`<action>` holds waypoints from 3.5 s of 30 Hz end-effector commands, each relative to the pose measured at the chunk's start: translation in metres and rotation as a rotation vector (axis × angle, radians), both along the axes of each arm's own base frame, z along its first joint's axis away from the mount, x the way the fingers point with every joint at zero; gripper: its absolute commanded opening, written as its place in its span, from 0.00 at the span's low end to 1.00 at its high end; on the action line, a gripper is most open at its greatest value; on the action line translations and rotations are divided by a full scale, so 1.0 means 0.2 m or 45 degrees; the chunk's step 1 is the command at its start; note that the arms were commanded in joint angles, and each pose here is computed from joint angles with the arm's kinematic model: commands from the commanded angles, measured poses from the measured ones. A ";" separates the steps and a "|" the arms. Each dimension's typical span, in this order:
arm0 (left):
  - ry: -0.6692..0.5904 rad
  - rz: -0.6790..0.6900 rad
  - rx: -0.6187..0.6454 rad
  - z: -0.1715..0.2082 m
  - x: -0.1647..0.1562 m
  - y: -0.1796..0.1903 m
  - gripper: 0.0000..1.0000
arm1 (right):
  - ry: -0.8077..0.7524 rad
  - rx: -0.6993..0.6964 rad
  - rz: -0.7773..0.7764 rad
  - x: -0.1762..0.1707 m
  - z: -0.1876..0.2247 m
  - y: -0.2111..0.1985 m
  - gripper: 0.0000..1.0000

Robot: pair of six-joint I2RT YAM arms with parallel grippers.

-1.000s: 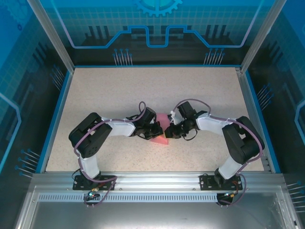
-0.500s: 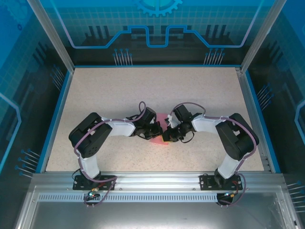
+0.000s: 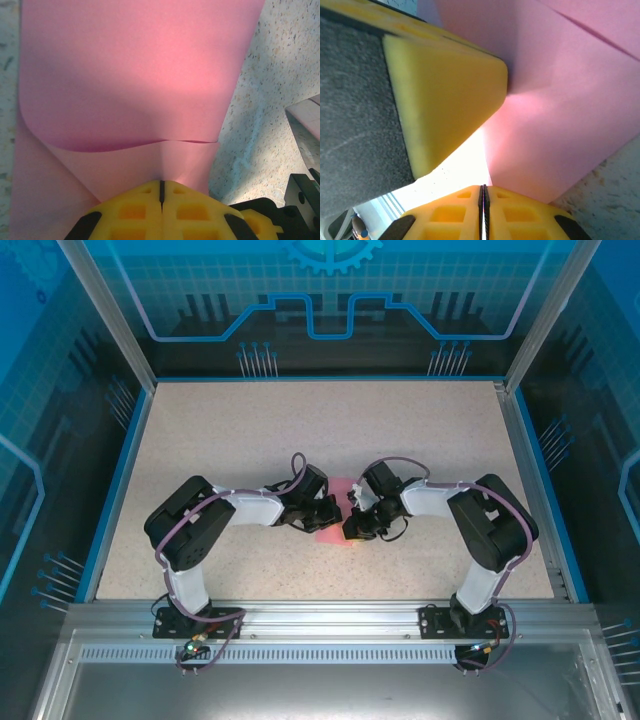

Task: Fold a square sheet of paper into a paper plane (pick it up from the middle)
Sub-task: Fold the triangle a second time at the center of the table.

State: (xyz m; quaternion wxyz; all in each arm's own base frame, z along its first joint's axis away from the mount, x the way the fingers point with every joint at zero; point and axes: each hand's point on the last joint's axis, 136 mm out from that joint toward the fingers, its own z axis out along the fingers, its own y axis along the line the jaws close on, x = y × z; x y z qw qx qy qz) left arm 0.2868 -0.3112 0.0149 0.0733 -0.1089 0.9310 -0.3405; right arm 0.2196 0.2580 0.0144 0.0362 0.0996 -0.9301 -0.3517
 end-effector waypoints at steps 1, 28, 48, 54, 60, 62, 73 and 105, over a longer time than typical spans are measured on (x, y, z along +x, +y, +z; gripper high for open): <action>0.070 0.014 0.084 -0.10 -0.07 0.06 0.00 | 0.051 -0.052 0.005 -0.06 -0.05 -0.05 0.12; 0.068 0.025 0.091 -0.11 -0.07 0.06 0.00 | 0.151 -0.160 -0.046 -0.18 -0.11 -0.18 0.09; 0.053 0.025 0.061 -0.07 -0.06 0.05 0.00 | 0.030 -0.085 -0.111 0.03 -0.02 -0.03 0.09; 0.025 0.015 0.036 -0.03 -0.05 0.03 0.00 | 0.111 -0.158 -0.131 -0.04 -0.14 -0.13 0.07; -0.067 -0.014 -0.056 0.13 -0.02 -0.01 0.10 | 0.121 -0.152 -0.141 -0.05 -0.15 -0.15 0.06; -0.095 -0.018 -0.084 0.18 -0.02 -0.02 0.13 | 0.121 -0.143 -0.142 -0.05 -0.15 -0.14 0.06; -0.055 -0.018 -0.063 0.06 -0.01 -0.03 0.12 | 0.134 -0.156 -0.142 -0.05 -0.17 -0.15 0.05; 0.005 0.242 0.202 -0.11 0.16 0.37 0.09 | 0.151 -0.148 -0.131 -0.07 -0.16 -0.17 0.03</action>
